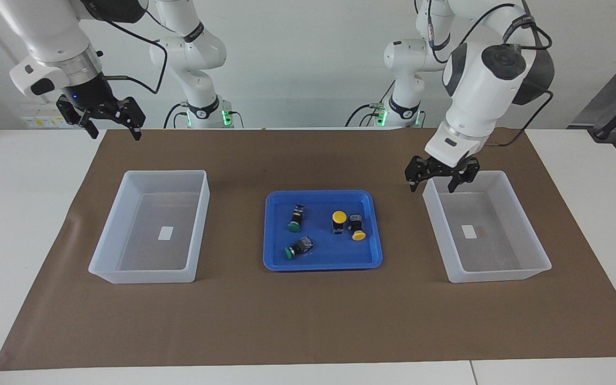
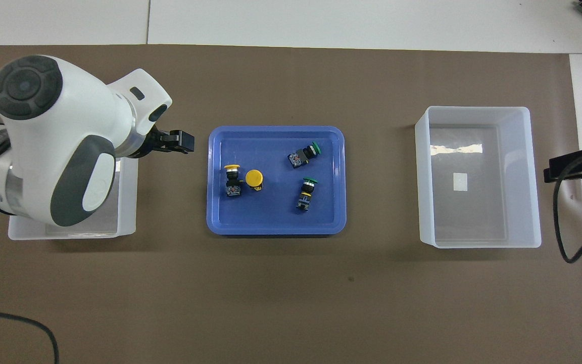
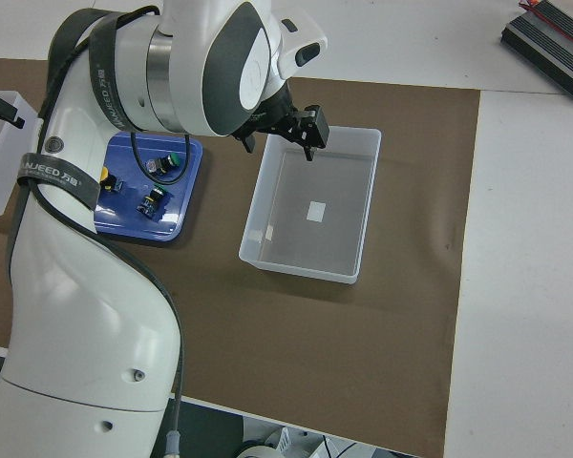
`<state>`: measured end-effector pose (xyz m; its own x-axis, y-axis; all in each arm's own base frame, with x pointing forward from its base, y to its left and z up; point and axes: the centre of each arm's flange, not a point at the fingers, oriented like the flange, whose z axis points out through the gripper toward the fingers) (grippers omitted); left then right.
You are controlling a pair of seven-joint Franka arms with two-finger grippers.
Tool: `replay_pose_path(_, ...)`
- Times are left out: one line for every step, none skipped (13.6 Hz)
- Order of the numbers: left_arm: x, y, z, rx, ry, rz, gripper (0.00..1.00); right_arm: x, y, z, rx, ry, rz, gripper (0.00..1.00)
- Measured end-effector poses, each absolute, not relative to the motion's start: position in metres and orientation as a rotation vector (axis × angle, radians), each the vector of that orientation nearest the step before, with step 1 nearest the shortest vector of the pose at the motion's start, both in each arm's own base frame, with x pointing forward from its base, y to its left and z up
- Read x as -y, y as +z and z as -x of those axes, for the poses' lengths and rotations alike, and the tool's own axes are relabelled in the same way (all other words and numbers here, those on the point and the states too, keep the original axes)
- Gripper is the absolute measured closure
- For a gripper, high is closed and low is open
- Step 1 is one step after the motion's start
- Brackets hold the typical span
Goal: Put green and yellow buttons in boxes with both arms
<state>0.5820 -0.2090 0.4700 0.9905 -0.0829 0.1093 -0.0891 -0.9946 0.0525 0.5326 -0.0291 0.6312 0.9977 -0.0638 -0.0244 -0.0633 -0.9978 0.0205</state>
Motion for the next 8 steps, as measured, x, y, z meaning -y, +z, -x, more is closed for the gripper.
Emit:
replay_pose_path(0.220,0.454,-0.578,0.129,0.189,-3.066,0.00,0.029,0.629,-0.532,0.099,-0.047,-3.121,0.00)
replay_pose_path(0.230,0.439,-0.575,0.122,0.196,-3.057,0.00,0.028,0.626,-0.531,0.097,-0.057,-3.121,0.00)
replay_pose_path(0.244,0.426,-0.573,0.109,0.202,-3.046,0.00,0.026,0.624,-0.531,0.091,-0.058,-3.122,0.00)
replay_pose_path(0.261,0.410,-0.572,0.093,0.213,-3.028,0.00,0.021,0.621,-0.532,0.080,-0.047,-3.135,0.00)
replay_pose_path(0.277,0.392,-0.572,0.086,0.216,-3.012,0.00,0.011,0.614,-0.535,0.060,-0.027,-3.159,0.00)
replay_pose_path(0.290,0.375,-0.571,0.081,0.214,-3.000,0.00,-0.002,0.604,-0.538,0.048,-0.001,-3.176,0.00)
replay_pose_path(0.303,0.360,-0.570,0.066,0.220,-2.984,0.00,-0.018,0.591,-0.541,0.028,0.024,-3.183,0.00)
replay_pose_path(0.310,0.350,-0.570,0.058,0.224,-2.974,0.00,-0.037,0.578,-0.543,0.007,0.041,-3.184,0.00)
